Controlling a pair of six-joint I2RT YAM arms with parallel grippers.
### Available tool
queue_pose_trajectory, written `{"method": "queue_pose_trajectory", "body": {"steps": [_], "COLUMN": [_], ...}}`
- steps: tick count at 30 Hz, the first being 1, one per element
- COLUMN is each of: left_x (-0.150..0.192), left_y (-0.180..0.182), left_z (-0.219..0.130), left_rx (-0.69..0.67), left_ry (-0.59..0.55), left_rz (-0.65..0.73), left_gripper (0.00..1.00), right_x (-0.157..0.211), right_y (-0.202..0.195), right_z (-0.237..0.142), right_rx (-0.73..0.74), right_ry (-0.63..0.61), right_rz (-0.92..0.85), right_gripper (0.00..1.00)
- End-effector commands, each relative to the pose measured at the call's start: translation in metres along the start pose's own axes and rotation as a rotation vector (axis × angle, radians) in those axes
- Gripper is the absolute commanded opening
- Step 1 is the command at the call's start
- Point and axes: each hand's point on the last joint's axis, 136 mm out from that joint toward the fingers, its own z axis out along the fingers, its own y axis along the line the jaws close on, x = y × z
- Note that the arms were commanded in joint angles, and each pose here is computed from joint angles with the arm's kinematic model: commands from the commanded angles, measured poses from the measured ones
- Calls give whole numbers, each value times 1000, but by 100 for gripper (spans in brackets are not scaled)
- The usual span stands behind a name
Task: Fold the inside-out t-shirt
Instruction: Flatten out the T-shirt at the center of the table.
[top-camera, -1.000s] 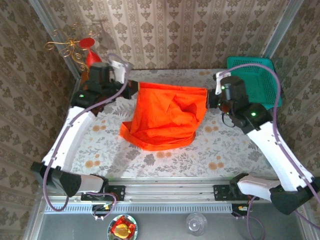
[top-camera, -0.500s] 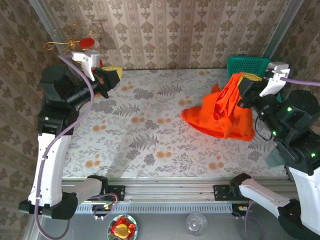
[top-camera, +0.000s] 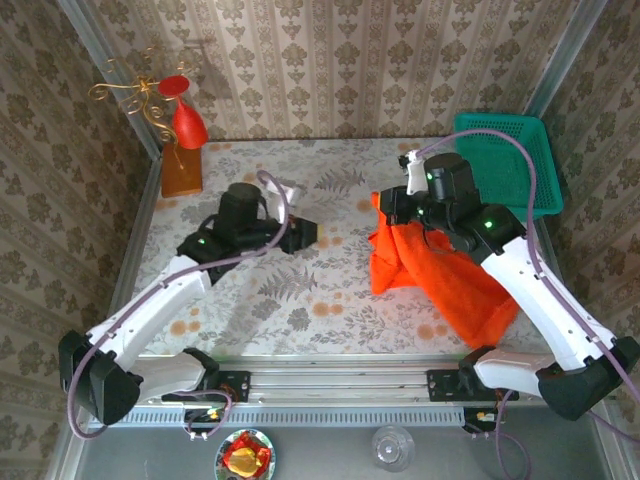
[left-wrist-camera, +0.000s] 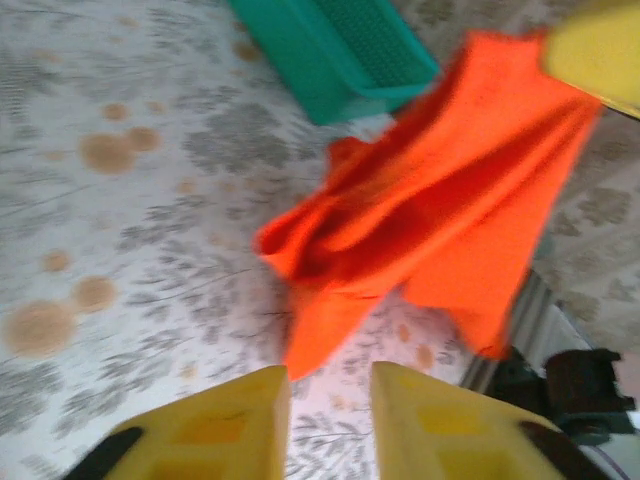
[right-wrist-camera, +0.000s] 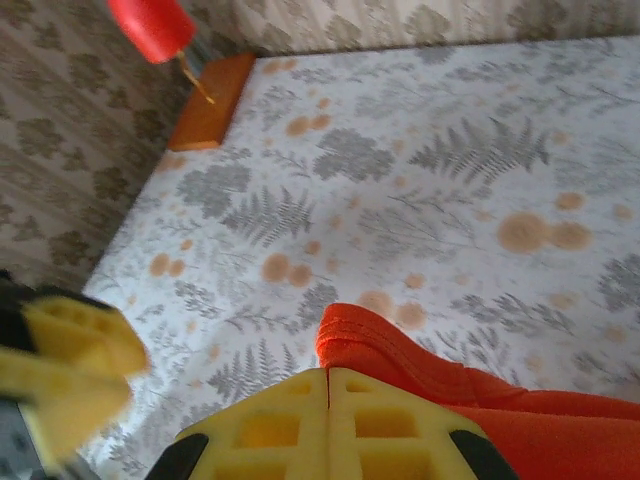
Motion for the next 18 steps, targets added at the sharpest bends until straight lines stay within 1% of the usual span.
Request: {"method": "queue_pose_trajectory", "body": {"steps": [1,5,9,12,15,18], "left_x": [8,45,67,75,75,74], "left_y": [-7,8,24,28,21,17], "left_z": [21,43,55,63,71,77], "left_rx": [33,26,16,26,84,124], "left_ry": [-35,13,49,79,81,75], "left_rz": [20,1,26,33,27,24], "left_gripper": [34,43,51,52,52,50], "right_x": [-35,-39,-42,-43,-43,-44], "right_y": [30,32,38,40,42,41], "right_z": [-12,-11,-16,-18,-20,-22], "right_rx": [-106,-114,-131,-139,-146,-140], "right_ry": [-109,-112,-123,-127,-128,-137], "right_rz": [6,7,4,2,-1,-1], "right_gripper": [0,0,0,0,0,0]}}
